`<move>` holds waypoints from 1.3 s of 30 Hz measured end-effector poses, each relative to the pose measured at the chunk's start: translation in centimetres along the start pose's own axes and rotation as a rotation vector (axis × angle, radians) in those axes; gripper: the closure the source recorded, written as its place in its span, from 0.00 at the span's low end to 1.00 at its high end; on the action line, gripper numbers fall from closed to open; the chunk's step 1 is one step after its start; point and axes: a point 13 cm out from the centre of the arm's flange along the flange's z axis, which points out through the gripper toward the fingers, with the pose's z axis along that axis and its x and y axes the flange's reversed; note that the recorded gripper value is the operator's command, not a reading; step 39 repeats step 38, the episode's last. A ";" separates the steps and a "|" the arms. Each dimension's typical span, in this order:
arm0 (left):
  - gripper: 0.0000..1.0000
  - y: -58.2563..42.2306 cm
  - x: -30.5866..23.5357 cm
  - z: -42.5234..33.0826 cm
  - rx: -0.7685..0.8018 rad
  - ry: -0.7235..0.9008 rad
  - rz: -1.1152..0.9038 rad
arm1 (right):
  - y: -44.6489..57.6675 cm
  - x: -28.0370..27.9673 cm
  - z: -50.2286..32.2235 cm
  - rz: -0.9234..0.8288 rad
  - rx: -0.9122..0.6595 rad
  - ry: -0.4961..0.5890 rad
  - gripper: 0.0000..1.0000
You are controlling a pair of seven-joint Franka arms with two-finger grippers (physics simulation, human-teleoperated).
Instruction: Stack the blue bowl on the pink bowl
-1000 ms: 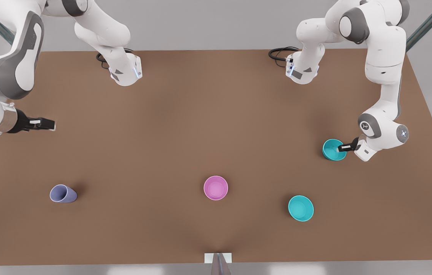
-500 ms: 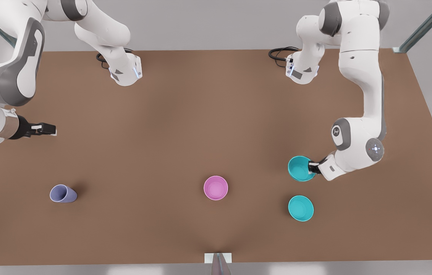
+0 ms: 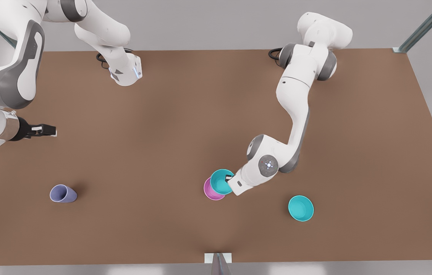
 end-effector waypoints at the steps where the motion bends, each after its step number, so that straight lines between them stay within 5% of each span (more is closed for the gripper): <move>1: 0.79 -0.3 0.0 0.2 0.004 -0.005 -0.027 | 0.0 0.0 0.0 -0.001 0.000 0.000 0.00; 18: 0.79 -2.2 0.2 3.3 0.046 -0.034 -0.337 | -0.1 -0.1 0.3 -0.007 -0.001 0.007 0.00; 19: 0.56 -2.3 0.2 3.3 0.048 -0.033 -0.348 | -0.1 -0.1 0.3 -0.007 -0.001 0.007 0.00; 20: 0.09 -2.3 0.2 3.2 0.049 -0.031 -0.358 | -0.1 -0.1 0.3 -0.007 -0.001 0.007 0.00; 21: 0.00 -2.4 0.3 3.2 0.051 -0.028 -0.366 | -0.1 -0.1 0.3 -0.007 -0.001 0.007 0.00; 25: 0.00 -2.0 0.4 -0.6 0.045 -0.014 -0.375 | -0.1 -0.2 0.5 -0.008 -0.001 0.009 0.00; 28: 0.00 8.1 -1.5 -19.6 -0.096 -0.105 -0.443 | -0.2 -0.3 0.6 -0.008 -0.002 0.012 0.00; 32: 0.00 20.5 4.1 -37.1 -0.297 -0.098 -0.480 | -0.2 -0.3 0.7 -0.008 -0.001 0.012 0.00; 39: 0.00 23.2 12.3 -39.6 -0.262 0.061 -0.311 | -0.1 -0.3 0.6 -0.010 -0.002 0.011 0.00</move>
